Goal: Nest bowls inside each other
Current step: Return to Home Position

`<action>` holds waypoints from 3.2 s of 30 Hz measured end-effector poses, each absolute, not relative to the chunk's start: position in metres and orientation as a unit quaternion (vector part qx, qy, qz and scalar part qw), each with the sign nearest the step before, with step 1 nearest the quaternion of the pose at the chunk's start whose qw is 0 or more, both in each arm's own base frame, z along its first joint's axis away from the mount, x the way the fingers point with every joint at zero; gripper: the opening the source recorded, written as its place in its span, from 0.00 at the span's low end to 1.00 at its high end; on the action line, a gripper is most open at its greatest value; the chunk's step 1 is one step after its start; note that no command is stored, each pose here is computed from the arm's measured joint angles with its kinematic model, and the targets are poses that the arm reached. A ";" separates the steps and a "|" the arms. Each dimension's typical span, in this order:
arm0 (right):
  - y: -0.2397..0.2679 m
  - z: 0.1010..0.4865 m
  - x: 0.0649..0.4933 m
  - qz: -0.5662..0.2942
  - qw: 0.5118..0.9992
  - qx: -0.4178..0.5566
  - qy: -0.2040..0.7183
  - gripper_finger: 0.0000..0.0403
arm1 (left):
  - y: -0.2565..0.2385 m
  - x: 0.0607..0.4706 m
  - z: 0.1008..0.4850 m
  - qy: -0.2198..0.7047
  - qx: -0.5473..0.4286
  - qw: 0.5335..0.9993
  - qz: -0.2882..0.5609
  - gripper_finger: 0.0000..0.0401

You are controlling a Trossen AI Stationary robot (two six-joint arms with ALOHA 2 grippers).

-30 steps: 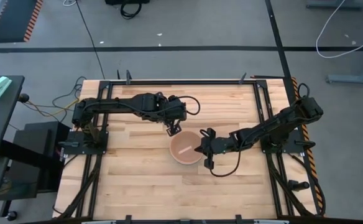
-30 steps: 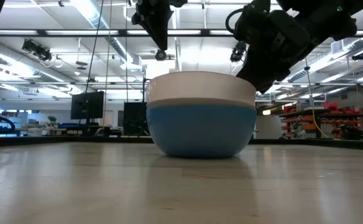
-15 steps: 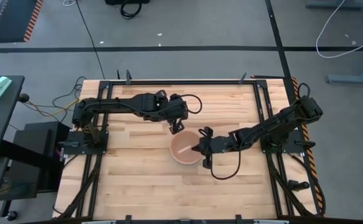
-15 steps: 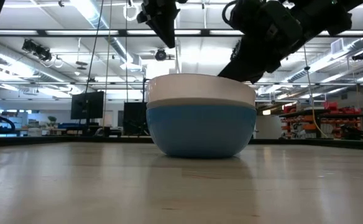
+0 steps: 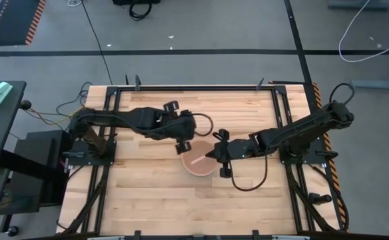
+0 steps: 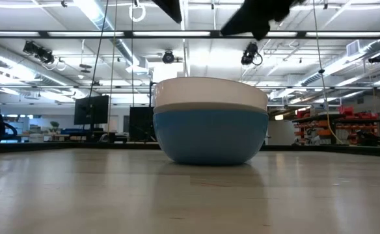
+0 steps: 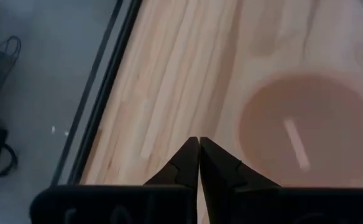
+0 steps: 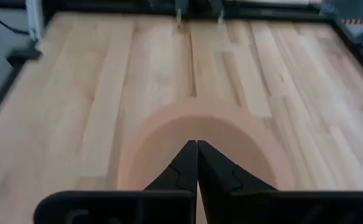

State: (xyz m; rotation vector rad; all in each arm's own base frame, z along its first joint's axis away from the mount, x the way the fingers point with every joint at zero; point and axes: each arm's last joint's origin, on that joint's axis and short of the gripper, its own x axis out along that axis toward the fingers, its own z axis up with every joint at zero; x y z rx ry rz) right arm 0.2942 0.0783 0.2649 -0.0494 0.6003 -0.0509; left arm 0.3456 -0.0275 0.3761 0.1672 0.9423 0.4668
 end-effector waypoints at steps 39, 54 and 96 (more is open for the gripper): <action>0.115 0.302 0.151 0.240 0.969 0.041 0.030 0.03 | -0.142 0.241 0.351 0.160 0.082 0.984 0.017 0.09; 0.080 0.287 0.150 0.310 0.948 0.063 -0.024 0.03 | -0.059 0.157 0.309 0.024 -0.005 1.000 0.008 0.06; 0.009 0.299 0.096 0.284 0.948 0.078 -0.119 0.03 | -0.018 0.071 0.246 -0.127 -0.038 0.991 0.015 0.10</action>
